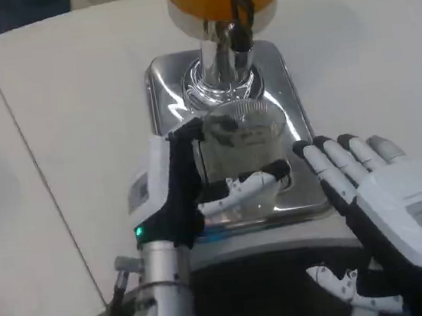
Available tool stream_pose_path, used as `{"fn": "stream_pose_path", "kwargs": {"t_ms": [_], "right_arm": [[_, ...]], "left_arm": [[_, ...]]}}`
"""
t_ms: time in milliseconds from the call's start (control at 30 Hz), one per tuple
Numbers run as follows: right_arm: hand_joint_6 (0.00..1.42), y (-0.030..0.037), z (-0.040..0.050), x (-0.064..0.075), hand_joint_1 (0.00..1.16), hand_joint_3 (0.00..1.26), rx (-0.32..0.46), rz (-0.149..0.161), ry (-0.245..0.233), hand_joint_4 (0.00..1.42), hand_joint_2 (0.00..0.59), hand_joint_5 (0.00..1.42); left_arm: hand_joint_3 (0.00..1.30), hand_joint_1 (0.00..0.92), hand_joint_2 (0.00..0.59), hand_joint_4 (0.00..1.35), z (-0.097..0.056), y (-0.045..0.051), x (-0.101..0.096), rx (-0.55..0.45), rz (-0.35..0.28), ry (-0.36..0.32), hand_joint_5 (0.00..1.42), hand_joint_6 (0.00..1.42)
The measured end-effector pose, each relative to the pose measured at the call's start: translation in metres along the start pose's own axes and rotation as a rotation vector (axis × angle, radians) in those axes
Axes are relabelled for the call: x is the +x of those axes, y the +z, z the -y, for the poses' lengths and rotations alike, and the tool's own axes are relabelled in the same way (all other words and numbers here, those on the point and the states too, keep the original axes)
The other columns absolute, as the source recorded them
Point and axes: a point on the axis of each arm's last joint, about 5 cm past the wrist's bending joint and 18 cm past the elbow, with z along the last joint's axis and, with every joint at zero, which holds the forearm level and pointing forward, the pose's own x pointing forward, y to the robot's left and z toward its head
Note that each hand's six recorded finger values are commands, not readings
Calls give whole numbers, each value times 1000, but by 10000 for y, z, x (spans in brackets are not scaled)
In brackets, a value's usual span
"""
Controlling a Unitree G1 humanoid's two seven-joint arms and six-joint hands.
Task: Grasp the cup under the faucet to collect the drink, then remove the cup.
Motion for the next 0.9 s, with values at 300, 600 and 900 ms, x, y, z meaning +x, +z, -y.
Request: {"fn": "stream_pose_path", "kwargs": {"t_ms": [300, 600, 900], "right_arm": [[0, -25, 23, -1, 390, 0, 0, -28, 6, 0, 437, 0], [0, -32, 24, -13, 382, 0, 5, -46, 19, 0, 441, 0], [0, 10, 16, 10, 371, 0, 32, -36, 14, 0, 438, 0]], "left_arm": [[1128, 623, 0, 1043, 100, -6, 199, -20, -77, 55, 1380, 1424], [732, 565, 0, 918, 109, -39, 222, -14, -107, 115, 1157, 1319], [396, 412, 30, 453, 44, -83, 191, -20, -75, 56, 904, 1025]]}}
